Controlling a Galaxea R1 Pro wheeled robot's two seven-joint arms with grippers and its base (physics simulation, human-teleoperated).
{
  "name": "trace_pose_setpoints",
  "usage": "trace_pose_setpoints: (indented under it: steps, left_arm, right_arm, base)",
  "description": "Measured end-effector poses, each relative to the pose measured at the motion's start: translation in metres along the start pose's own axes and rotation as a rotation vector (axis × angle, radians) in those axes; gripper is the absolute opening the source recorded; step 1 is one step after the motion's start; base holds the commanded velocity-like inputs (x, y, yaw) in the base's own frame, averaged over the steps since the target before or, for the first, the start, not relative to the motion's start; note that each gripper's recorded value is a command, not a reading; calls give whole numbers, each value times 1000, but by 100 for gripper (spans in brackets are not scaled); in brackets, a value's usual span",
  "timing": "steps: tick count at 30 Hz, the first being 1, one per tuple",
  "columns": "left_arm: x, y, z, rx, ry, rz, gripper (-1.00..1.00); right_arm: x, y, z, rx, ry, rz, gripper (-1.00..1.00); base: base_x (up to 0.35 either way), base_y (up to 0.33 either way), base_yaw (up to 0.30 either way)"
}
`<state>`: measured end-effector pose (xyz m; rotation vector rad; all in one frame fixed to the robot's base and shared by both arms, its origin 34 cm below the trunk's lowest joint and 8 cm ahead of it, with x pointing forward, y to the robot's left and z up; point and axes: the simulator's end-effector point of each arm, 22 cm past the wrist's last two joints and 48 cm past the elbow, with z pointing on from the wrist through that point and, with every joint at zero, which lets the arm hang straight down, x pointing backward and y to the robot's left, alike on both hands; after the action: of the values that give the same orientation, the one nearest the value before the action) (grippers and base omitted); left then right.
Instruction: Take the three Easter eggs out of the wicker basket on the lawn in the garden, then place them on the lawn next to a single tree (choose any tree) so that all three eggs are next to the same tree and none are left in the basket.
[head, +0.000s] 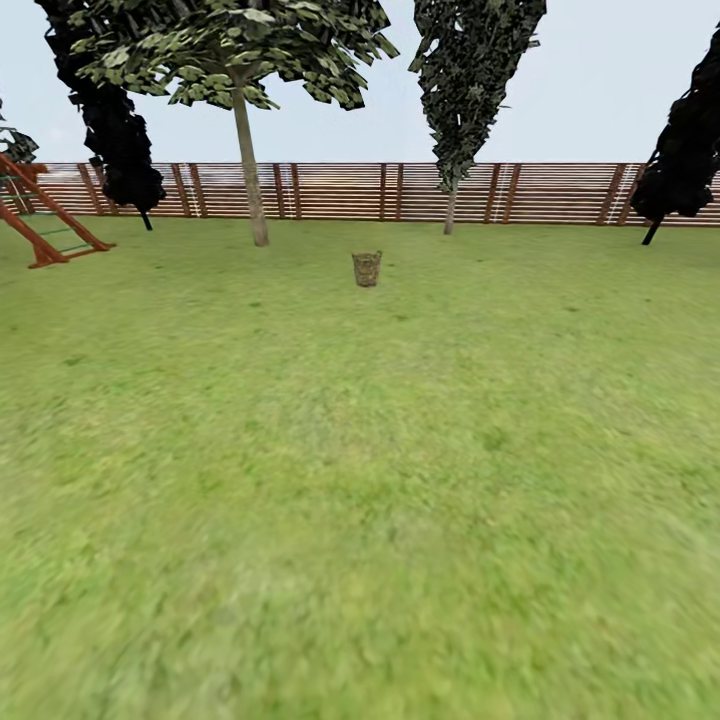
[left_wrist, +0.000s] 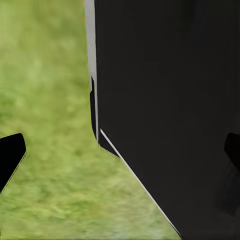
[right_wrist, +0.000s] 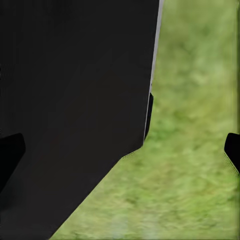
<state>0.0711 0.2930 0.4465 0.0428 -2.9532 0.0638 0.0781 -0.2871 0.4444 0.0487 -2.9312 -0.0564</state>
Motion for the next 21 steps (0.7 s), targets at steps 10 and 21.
trace_pose_setpoints:
  steps: [10,21]
  left_arm:
    - [0,-1,0,2,1,3,100]
    - [1,-4,0,5,4,8,100]
  right_arm:
    - [0,1,0,-1,0,-1,100]
    - [1,1,0,-2,4,-3,100]
  base:
    - [340,0,0]
    - [340,0,0]
